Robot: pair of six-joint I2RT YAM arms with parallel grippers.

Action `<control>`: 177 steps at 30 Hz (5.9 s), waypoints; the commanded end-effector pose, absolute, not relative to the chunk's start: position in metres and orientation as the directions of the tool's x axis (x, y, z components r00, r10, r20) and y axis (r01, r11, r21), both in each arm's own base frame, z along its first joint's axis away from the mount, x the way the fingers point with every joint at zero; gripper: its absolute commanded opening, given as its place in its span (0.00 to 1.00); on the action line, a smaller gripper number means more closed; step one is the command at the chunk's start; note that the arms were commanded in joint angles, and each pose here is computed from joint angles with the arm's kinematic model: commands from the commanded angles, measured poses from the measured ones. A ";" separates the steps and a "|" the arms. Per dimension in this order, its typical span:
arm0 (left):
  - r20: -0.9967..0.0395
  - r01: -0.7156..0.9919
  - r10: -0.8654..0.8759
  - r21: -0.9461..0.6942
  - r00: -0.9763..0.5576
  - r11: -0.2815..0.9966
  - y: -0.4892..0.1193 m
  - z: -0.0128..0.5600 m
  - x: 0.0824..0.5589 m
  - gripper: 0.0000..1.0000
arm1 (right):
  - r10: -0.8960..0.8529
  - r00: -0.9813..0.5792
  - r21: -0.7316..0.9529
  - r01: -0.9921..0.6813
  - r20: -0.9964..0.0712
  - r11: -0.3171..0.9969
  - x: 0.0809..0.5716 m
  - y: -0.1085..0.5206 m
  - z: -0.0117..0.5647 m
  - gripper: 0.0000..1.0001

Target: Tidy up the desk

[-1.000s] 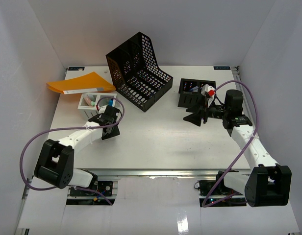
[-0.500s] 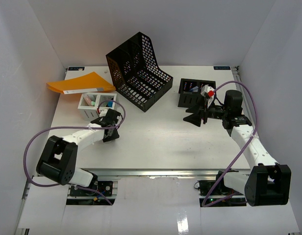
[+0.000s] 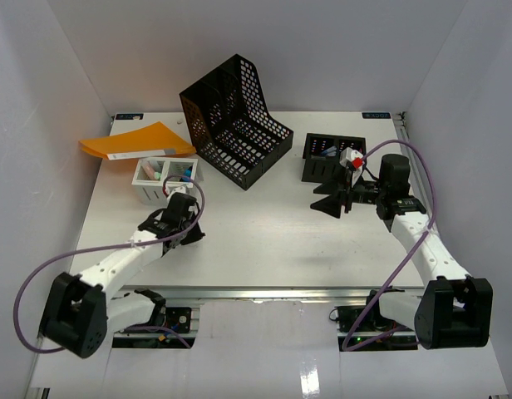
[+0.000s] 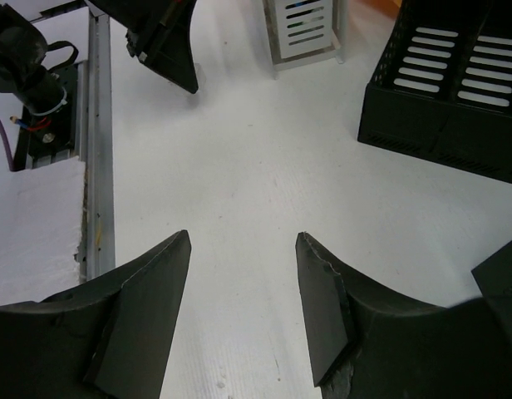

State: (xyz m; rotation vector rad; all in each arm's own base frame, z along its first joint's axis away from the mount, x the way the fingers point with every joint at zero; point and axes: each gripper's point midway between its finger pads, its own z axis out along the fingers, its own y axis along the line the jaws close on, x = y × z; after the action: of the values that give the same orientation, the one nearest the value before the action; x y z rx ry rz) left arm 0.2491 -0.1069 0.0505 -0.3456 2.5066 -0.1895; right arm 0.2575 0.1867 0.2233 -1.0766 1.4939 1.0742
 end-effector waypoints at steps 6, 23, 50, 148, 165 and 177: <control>-0.610 0.425 -0.259 -0.743 -0.749 0.517 -0.223 0.170 0.200 0.03 | -0.171 0.053 -0.029 -0.989 -0.984 -0.142 0.189 0.228 0.197 0.71; -0.671 0.704 -0.216 -0.688 -0.709 -0.176 -0.260 0.265 0.139 0.03 | -0.144 0.050 -0.023 -0.983 -0.988 -0.182 0.203 0.316 0.234 0.83; -0.648 0.691 -0.238 -0.675 -0.723 -0.261 -0.269 0.289 0.153 0.04 | -0.079 0.109 -0.086 -0.965 -0.991 -0.248 0.190 0.347 0.257 0.69; -0.747 0.342 -0.399 -0.620 -0.532 0.706 -0.168 0.225 0.210 0.98 | -0.096 -0.350 -0.018 -0.218 -0.932 0.976 0.495 0.035 0.192 0.61; -0.799 0.134 -0.322 -0.443 -0.507 0.886 -0.145 0.239 0.273 0.98 | -0.212 -0.057 -0.023 -0.935 -0.976 0.354 0.296 0.154 0.236 0.87; -0.765 0.137 -0.308 -0.455 -0.565 0.880 -0.150 0.225 0.266 0.98 | -0.197 0.078 -0.079 -0.997 -0.977 -0.001 0.213 0.198 0.221 0.90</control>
State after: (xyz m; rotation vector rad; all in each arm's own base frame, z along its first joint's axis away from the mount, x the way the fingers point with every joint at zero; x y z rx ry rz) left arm 0.2755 -0.1557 0.2207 -0.1079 2.1058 -0.5814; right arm 0.2419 0.1840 0.2123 -1.2725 1.4453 1.0088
